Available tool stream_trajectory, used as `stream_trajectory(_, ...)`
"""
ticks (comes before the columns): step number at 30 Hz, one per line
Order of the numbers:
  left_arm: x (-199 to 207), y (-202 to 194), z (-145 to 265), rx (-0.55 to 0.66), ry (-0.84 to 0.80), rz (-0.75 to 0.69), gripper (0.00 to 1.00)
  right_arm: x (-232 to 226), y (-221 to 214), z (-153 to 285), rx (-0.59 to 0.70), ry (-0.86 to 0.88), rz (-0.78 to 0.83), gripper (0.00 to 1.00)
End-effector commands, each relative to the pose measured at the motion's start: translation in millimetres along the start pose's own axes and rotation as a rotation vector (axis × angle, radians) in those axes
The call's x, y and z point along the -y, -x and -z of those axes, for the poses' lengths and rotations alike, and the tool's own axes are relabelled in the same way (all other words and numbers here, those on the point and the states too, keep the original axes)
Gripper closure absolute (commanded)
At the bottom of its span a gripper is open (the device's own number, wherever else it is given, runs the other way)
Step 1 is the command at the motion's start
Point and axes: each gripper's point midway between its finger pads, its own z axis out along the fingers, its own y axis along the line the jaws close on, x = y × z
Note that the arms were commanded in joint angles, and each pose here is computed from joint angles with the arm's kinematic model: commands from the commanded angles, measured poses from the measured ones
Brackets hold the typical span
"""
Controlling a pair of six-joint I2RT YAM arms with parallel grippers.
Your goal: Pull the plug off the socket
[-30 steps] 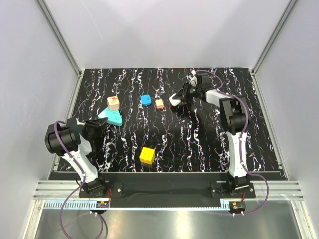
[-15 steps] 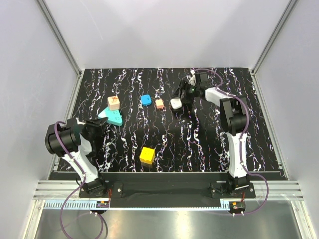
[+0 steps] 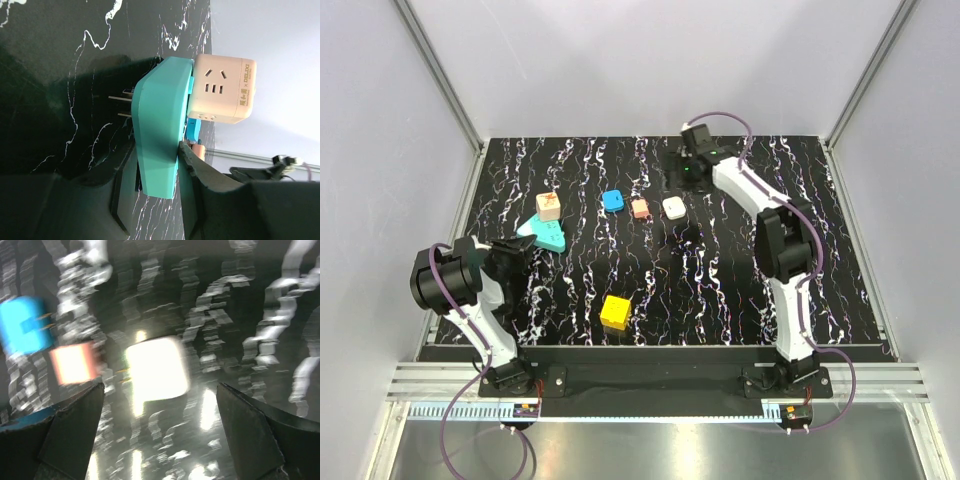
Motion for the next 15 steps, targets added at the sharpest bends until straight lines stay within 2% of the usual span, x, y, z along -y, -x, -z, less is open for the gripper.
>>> stream_trajectory(1,-2.8,1.7,-2.8,0.004,0.005,-0.047,1.00,-33.6,-0.7,33.6,-0.027,0.066,0.016,0.00)
stream_trajectory(3,-2.2,2.1,-2.0,0.008,0.005,-0.054,1.00,-55.7,-3.5,31.8,-0.033,0.144,-0.020,0.00)
stream_trajectory(9,-2.1,0.6,-3.1,0.000,0.004,-0.054,1.00,-136.9,-18.5,21.0,-0.026,0.223,0.075,0.00)
stream_trajectory(15,-0.3,-0.5,-4.5,-0.012,-0.007,-0.057,1.00,-225.2,-28.1,18.1,0.055,0.316,0.206,0.00)
